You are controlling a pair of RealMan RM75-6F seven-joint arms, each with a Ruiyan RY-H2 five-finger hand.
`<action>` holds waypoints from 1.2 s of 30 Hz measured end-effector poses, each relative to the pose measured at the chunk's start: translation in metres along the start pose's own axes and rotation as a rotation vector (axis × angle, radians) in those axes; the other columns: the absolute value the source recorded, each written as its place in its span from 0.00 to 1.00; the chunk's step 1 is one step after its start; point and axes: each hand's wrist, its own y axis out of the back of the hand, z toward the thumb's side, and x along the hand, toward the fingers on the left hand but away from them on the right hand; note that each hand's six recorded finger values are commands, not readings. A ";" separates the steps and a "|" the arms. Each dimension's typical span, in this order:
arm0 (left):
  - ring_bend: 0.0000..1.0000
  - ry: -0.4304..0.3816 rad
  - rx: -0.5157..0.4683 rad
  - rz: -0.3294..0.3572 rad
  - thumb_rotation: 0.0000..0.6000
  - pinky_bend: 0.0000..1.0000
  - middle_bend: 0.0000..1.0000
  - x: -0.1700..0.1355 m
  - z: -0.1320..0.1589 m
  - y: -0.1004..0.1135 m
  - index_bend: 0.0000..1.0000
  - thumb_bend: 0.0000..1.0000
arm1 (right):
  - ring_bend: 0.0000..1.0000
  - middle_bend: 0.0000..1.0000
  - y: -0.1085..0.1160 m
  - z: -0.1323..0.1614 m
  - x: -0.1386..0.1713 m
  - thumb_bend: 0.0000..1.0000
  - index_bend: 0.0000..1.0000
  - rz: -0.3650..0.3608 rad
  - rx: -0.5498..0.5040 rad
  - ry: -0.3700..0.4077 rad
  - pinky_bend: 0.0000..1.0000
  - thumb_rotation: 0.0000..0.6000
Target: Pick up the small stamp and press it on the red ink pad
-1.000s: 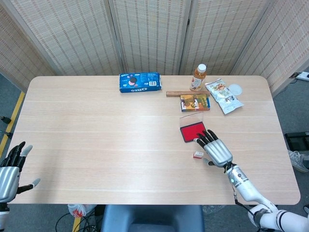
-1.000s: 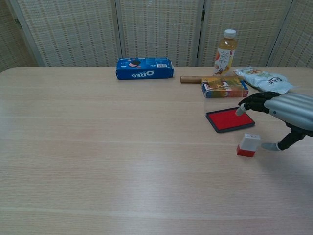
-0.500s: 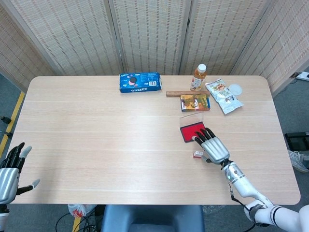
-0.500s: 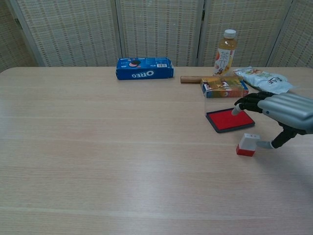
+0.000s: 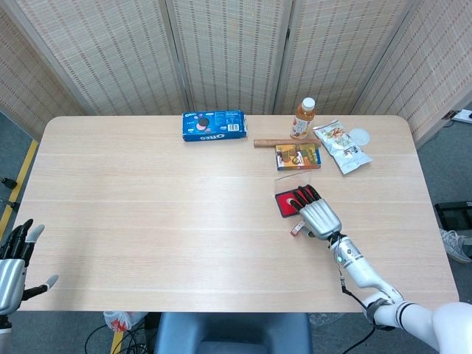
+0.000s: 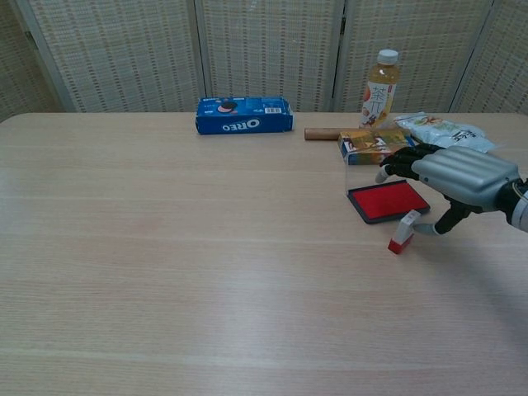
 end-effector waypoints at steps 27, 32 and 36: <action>0.00 0.023 0.017 -0.013 1.00 0.27 0.00 0.003 -0.002 -0.005 0.02 0.10 | 0.00 0.08 0.024 -0.002 -0.014 0.22 0.13 -0.090 0.000 0.060 0.00 1.00; 0.00 0.026 0.024 -0.027 1.00 0.27 0.00 0.007 -0.002 -0.010 0.02 0.10 | 0.00 0.08 0.035 -0.005 0.005 0.21 0.13 -0.058 -0.106 0.058 0.00 1.00; 0.00 0.034 0.023 -0.034 1.00 0.27 0.00 0.010 -0.004 -0.011 0.02 0.10 | 0.00 0.07 0.041 -0.007 0.021 0.21 0.13 0.000 -0.172 0.043 0.00 1.00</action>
